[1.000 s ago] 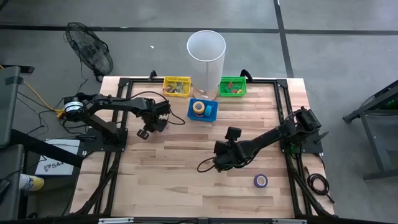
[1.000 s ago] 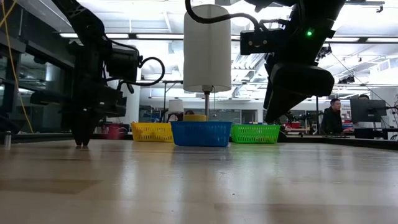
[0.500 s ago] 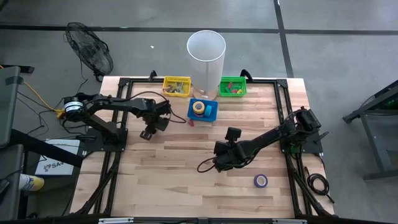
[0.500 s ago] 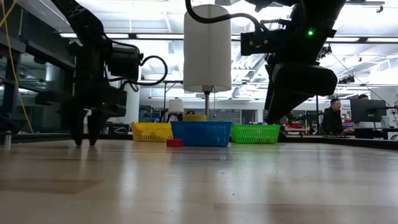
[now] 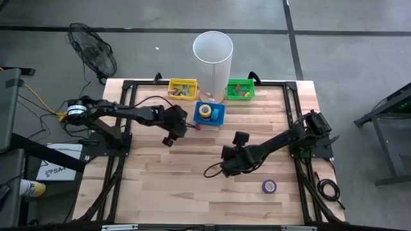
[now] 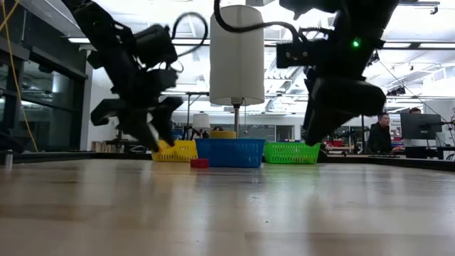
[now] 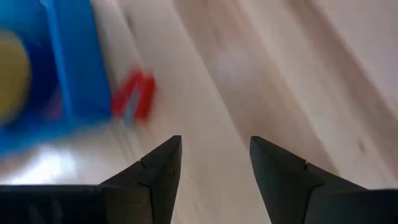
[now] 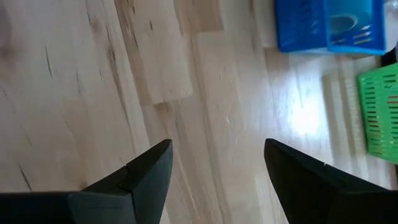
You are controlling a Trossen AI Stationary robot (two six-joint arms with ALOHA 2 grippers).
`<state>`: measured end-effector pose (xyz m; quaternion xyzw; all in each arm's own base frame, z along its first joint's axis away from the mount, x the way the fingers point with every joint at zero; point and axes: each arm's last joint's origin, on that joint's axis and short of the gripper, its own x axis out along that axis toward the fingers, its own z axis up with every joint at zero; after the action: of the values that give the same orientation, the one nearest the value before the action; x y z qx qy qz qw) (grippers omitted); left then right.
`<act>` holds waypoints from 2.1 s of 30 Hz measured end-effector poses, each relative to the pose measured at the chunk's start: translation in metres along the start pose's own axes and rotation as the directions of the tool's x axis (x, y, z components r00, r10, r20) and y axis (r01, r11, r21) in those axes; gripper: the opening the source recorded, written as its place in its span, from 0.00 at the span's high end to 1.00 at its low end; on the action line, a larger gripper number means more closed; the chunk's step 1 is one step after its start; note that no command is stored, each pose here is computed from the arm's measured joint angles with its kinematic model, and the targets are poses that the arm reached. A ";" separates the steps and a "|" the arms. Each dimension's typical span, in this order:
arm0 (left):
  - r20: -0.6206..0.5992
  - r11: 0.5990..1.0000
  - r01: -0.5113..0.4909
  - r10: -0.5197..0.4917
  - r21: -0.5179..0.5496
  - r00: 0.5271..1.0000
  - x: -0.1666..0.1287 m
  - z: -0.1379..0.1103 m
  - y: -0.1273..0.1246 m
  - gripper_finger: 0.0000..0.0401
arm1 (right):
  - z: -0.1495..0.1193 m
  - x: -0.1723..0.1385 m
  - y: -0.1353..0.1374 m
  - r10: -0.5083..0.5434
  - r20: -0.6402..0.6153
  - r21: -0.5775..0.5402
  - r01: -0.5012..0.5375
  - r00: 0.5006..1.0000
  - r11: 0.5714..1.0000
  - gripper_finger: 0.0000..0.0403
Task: Pick and place Stapler, Stapler remover, tape
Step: Put the red stapler into the green basket
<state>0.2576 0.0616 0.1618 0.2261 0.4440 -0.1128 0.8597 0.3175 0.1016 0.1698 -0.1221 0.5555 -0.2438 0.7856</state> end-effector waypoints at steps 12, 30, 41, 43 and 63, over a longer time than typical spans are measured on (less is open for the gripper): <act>0.114 0.984 -0.121 0.106 0.131 0.988 0.022 0.020 0.000 0.54 | -0.006 0.009 0.004 0.029 0.009 0.020 -0.029 1.000 0.999 0.39; -0.002 0.971 -0.182 0.185 0.155 0.983 0.060 0.033 0.020 0.54 | -0.005 0.009 0.005 0.036 0.020 0.026 -0.036 0.999 0.999 0.39; -0.046 0.964 -0.223 0.232 0.147 0.972 0.060 0.032 0.021 0.54 | -0.005 0.009 0.005 0.036 0.019 0.026 -0.036 0.999 0.999 0.39; -0.065 0.959 -0.243 0.254 0.144 0.965 0.060 0.031 0.022 0.54 | -0.005 0.009 0.005 0.036 0.020 0.026 -0.037 0.999 0.999 0.39; -0.073 0.990 -0.119 0.113 -0.072 0.991 0.059 0.026 0.015 0.54 | -0.004 0.009 0.005 0.049 0.023 0.041 -0.050 0.999 0.998 0.39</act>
<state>0.3166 0.0620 0.1308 0.2223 0.4632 -0.0378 0.8571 0.3176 0.1019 0.1587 -0.0947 0.5445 -0.2342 0.7998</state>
